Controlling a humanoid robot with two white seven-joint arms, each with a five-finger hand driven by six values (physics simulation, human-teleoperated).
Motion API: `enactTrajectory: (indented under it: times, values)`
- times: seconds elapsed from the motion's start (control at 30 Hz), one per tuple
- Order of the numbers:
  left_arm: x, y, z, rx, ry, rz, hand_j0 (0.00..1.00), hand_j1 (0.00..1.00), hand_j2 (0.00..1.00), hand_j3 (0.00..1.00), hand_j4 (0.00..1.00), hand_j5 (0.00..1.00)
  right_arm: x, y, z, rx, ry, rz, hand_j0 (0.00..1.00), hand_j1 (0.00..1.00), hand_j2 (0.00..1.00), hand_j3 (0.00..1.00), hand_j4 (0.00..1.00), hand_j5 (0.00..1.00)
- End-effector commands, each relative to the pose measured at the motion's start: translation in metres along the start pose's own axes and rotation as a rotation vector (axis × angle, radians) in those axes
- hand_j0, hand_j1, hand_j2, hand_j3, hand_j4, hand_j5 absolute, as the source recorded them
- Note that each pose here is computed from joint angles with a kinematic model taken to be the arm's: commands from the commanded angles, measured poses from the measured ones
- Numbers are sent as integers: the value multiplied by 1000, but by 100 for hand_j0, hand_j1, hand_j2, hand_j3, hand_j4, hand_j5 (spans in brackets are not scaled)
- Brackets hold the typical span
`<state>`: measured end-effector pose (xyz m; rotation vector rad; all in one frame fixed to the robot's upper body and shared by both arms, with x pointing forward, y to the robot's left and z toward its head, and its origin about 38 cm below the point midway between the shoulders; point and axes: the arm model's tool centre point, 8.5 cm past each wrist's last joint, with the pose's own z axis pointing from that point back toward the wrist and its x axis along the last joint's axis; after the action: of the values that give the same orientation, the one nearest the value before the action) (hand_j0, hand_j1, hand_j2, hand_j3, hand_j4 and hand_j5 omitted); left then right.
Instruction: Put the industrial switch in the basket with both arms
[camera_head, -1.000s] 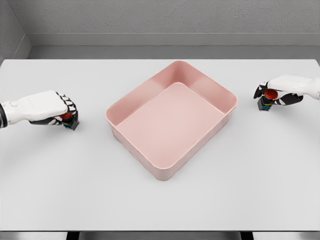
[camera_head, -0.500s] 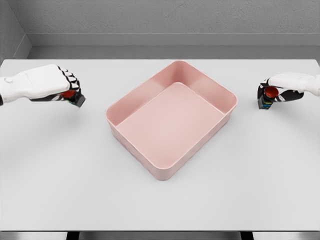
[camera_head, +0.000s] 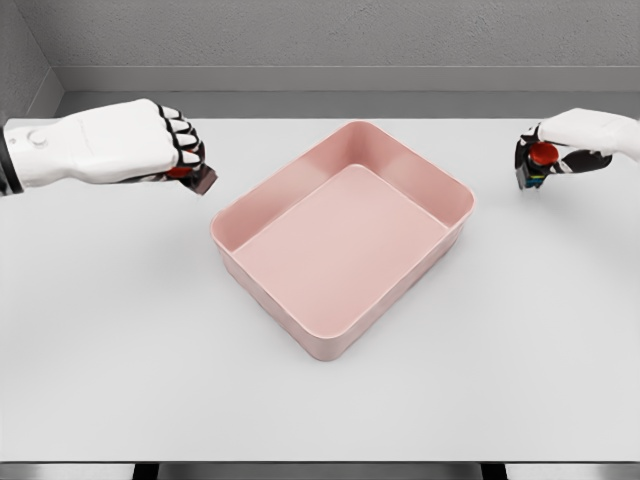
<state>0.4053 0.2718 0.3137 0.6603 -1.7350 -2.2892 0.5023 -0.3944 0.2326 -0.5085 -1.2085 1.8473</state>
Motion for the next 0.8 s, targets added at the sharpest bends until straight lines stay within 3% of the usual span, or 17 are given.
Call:
enactTrajectory:
  times: [0.0, 0.17, 0.47, 0.5, 0.6, 0.7, 0.77]
  values:
    - [6, 7, -2, 18, -20, -4, 41, 41, 41, 41, 41, 41, 4, -4, 0, -12, -12, 8, 48, 48, 48, 48, 48, 48]
    - [13, 27, -11, 34, -60, -31, 41, 41, 41, 41, 41, 41, 16, -20, -2, -38, -44, 44, 48, 48, 48, 48, 48, 48]
    - [32, 35, -48, 80, -153, -19, 41, 41, 41, 41, 41, 41, 26, -32, 0, -62, -69, 78, 48, 48, 48, 48, 48, 48]
    - [38, 36, -58, 94, -177, -12, 41, 41, 41, 41, 41, 41, 32, -35, 0, -66, -84, 94, 48, 48, 48, 48, 48, 48]
    - [50, 26, -74, 53, -226, 4, 41, 41, 41, 41, 41, 41, 39, -41, 3, -78, -100, 117, 48, 48, 48, 48, 48, 48]
    - [73, 16, -99, 48, -309, 35, 41, 41, 41, 41, 41, 41, 51, -47, 4, -88, -129, 150, 48, 48, 48, 48, 48, 48]
    - [76, 16, -103, 34, -324, 30, 41, 41, 41, 41, 41, 41, 56, -49, 4, -92, -142, 161, 48, 48, 48, 48, 48, 48]
